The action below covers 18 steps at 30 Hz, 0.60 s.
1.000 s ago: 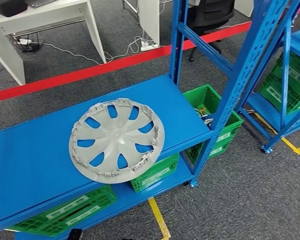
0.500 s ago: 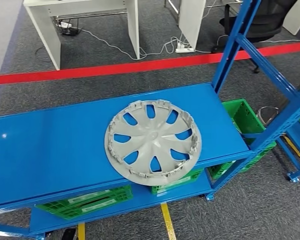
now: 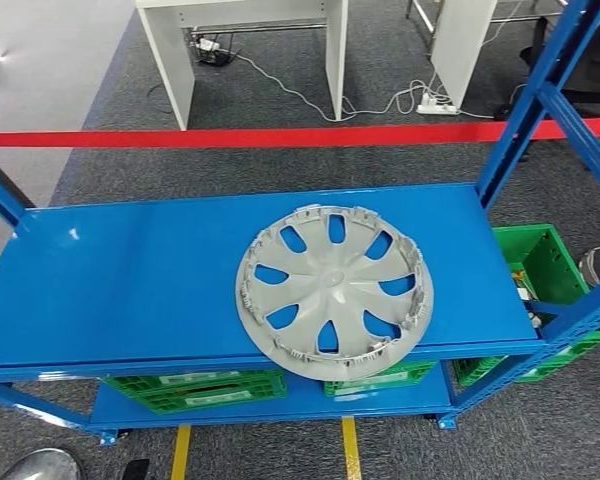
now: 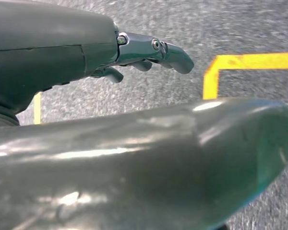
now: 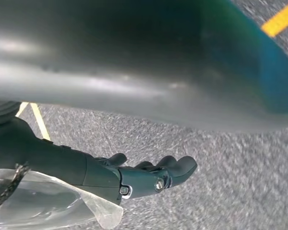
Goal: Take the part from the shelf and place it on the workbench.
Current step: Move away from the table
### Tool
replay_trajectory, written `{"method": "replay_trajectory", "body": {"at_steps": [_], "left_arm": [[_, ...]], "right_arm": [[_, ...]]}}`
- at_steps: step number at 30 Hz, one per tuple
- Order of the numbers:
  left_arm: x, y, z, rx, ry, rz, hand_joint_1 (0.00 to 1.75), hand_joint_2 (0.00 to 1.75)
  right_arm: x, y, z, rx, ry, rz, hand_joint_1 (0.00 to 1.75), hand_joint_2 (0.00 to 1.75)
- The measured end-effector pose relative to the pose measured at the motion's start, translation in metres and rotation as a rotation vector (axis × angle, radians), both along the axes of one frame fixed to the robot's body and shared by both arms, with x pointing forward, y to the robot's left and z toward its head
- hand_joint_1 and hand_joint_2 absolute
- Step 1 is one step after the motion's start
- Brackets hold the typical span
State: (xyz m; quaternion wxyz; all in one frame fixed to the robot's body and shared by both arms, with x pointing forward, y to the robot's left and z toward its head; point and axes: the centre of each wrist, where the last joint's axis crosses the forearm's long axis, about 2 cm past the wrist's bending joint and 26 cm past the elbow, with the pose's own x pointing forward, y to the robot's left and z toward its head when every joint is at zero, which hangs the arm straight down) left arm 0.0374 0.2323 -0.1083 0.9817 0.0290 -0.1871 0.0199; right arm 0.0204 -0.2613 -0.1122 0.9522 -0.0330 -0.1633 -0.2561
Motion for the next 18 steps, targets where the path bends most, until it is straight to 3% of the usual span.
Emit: {"method": "replay_trajectory", "body": {"at_steps": [7, 9, 11, 13, 18], "left_arm": [[-0.0008, 0.0013, -0.0002, 0.007, 0.004, 0.003, 0.0, 0.0], [-0.0029, 0.0017, -0.0004, 0.019, 0.01, 0.006, 0.0, 0.87], [-0.0041, 0.0022, -0.0005, 0.03, 0.017, 0.011, 0.0, 1.75], [-0.0043, 0.0024, -0.0006, 0.034, 0.024, 0.018, 0.0, 1.75], [-0.0061, 0.0063, -0.0012, 0.024, 0.047, 0.048, 0.0, 1.75]], "right_arm": [[0.0033, 0.0012, 0.0002, 0.004, -0.007, -0.001, 0.0, 0.0], [0.0051, 0.0015, 0.0004, 0.008, -0.003, -0.008, 0.0, 0.0], [0.0056, 0.0016, 0.0004, 0.012, 0.01, -0.017, 0.0, 0.87], [0.0051, 0.0015, 0.0004, 0.017, 0.023, -0.026, 0.0, 1.75], [0.0016, -0.0038, -0.0002, 0.022, 0.043, -0.023, 0.0, 1.75]]}}
